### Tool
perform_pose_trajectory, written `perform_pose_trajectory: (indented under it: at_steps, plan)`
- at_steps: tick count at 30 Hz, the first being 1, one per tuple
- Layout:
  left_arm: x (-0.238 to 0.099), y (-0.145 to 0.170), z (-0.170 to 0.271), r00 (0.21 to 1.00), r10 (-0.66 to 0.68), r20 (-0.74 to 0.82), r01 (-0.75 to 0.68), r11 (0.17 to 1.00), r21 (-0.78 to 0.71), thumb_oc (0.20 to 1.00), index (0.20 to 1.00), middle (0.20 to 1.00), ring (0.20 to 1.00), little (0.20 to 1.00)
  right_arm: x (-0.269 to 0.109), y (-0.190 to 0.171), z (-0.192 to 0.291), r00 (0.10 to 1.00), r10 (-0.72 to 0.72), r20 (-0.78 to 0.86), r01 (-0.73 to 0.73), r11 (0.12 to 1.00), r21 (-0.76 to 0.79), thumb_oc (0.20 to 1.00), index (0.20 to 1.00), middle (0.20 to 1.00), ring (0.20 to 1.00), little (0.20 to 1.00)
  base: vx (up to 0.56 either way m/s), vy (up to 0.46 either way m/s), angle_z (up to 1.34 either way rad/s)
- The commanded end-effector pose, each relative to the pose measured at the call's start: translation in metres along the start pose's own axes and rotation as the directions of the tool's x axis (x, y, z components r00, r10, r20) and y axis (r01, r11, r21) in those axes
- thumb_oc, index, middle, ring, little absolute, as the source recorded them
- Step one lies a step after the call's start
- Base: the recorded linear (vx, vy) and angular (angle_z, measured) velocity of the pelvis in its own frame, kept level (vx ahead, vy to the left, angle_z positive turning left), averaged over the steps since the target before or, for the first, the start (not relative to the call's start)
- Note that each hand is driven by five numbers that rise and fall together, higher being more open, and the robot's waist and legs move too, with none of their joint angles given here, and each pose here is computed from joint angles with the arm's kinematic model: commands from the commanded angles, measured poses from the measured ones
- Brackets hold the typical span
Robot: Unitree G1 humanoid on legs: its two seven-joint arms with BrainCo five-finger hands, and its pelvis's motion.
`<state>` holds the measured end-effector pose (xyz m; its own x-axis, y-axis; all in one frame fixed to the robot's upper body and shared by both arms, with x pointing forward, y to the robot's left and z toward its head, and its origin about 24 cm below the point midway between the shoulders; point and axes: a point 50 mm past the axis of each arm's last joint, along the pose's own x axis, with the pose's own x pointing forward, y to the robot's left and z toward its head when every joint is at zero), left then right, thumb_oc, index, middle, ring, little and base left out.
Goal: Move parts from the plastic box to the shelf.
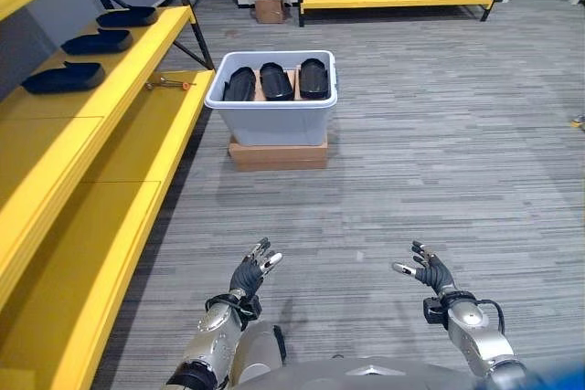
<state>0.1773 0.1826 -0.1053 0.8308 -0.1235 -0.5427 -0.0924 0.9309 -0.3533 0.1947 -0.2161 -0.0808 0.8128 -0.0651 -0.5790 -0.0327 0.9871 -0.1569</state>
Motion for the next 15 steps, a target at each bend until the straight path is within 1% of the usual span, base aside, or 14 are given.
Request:
perform_pose_trajectory:
  at_steps: [1,7,10,12,15]
  plan:
    - [0.000,0.002,0.015,0.996,0.009,0.093,-0.007,1.000,-0.017,1.000,1.000,1.000,1.000,1.000,-0.002,-0.009,0.012,0.997,-0.024,0.072,0.022,1.000,0.019,1.000,1.000,1.000,1.000,1.000,0.19,0.305,-0.32]
    - [-0.008,0.012,-0.003,0.997,0.049,0.058,-0.048,0.999,-0.005,1.000,1.000,1.000,1.000,1.000,-0.007,-0.019,0.004,0.997,-0.042,0.070,0.041,0.999,0.020,1.000,1.000,1.000,1.000,1.000,0.18,0.345,-0.32]
    - [-0.011,0.018,-0.005,0.998,0.044,0.044,-0.046,0.997,0.053,1.000,1.000,1.000,1.000,1.000,-0.008,-0.019,0.002,0.996,-0.039,0.077,0.036,0.998,0.044,1.000,1.000,1.000,1.000,1.000,0.15,0.331,0.03]
    - [-0.012,0.021,-0.003,0.999,0.032,0.035,-0.037,0.988,0.149,1.000,1.000,1.000,1.000,1.000,-0.009,-0.013,0.004,0.995,-0.028,0.098,0.022,0.998,0.064,1.000,1.000,1.000,1.000,1.000,0.15,0.397,0.10]
    - [-0.011,0.024,0.002,0.998,0.038,0.049,-0.047,0.977,0.206,1.000,1.000,1.000,1.000,1.000,-0.006,-0.005,0.014,0.992,0.004,0.128,-0.012,0.998,0.066,1.000,1.000,1.000,1.000,1.000,0.07,0.305,0.04]
